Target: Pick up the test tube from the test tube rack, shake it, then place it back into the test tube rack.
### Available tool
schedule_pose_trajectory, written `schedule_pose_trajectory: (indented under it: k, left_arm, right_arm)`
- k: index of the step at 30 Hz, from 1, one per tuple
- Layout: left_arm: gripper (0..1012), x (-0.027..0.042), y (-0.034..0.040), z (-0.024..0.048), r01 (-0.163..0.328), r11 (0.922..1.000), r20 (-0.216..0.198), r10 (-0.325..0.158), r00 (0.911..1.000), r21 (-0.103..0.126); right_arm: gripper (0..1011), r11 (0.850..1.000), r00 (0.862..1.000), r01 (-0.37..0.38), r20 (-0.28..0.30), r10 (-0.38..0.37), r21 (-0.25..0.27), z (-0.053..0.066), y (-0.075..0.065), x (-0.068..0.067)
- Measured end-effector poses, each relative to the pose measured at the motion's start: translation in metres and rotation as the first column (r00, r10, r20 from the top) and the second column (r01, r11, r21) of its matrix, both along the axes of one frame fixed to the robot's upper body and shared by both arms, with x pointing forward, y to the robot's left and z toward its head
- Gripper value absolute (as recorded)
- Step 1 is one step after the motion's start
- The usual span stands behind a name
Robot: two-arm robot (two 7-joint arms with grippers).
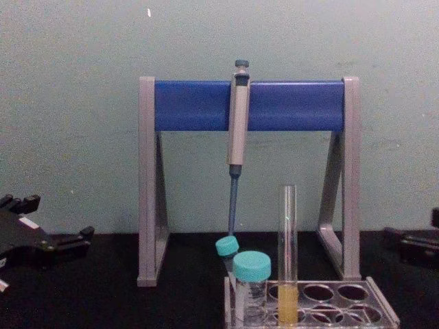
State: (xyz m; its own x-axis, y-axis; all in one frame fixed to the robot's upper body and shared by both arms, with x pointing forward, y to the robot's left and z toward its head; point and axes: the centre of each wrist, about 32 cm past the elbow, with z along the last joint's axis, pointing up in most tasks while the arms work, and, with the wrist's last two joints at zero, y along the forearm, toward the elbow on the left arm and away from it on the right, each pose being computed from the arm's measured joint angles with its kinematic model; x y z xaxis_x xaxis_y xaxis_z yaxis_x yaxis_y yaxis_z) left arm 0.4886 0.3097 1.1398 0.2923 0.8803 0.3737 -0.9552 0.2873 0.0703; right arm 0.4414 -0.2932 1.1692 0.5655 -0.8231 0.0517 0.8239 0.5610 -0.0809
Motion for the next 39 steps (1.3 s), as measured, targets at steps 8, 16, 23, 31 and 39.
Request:
schedule_pose_trajectory:
  k: [8, 16, 23, 31, 39]
  left_arm:
    - [1001, 0.0, 0.0, 0.0, 0.0, 1.0, 0.0, 0.0, 1.0, 0.0]
    - [1001, 0.0, 0.0, 0.0, 0.0, 1.0, 0.0, 0.0, 1.0, 0.0]
    - [1001, 0.0, 0.0, 0.0, 0.0, 1.0, 0.0, 0.0, 1.0, 0.0]
    - [1001, 0.0, 0.0, 0.0, 0.0, 1.0, 0.0, 0.0, 1.0, 0.0]
    - [1001, 0.0, 0.0, 0.0, 0.0, 1.0, 0.0, 0.0, 1.0, 0.0]
  right_arm:
    - [1000, 0.984, 0.985, -0.142, -0.083, 0.152, 0.109, 0.005, 0.011, 0.007]
    - [1000, 0.952, 0.955, -0.232, -0.141, 0.262, 0.198, 0.002, 0.023, 0.023]
    - [1000, 0.938, 0.94, -0.268, -0.152, 0.304, 0.222, 0.001, 0.033, 0.037]
    - [1000, 0.935, 0.937, -0.27, -0.163, 0.31, 0.228, -0.002, 0.04, 0.051]
    - [1000, 0.934, 0.931, -0.277, -0.178, 0.319, 0.224, -0.005, 0.045, 0.062]
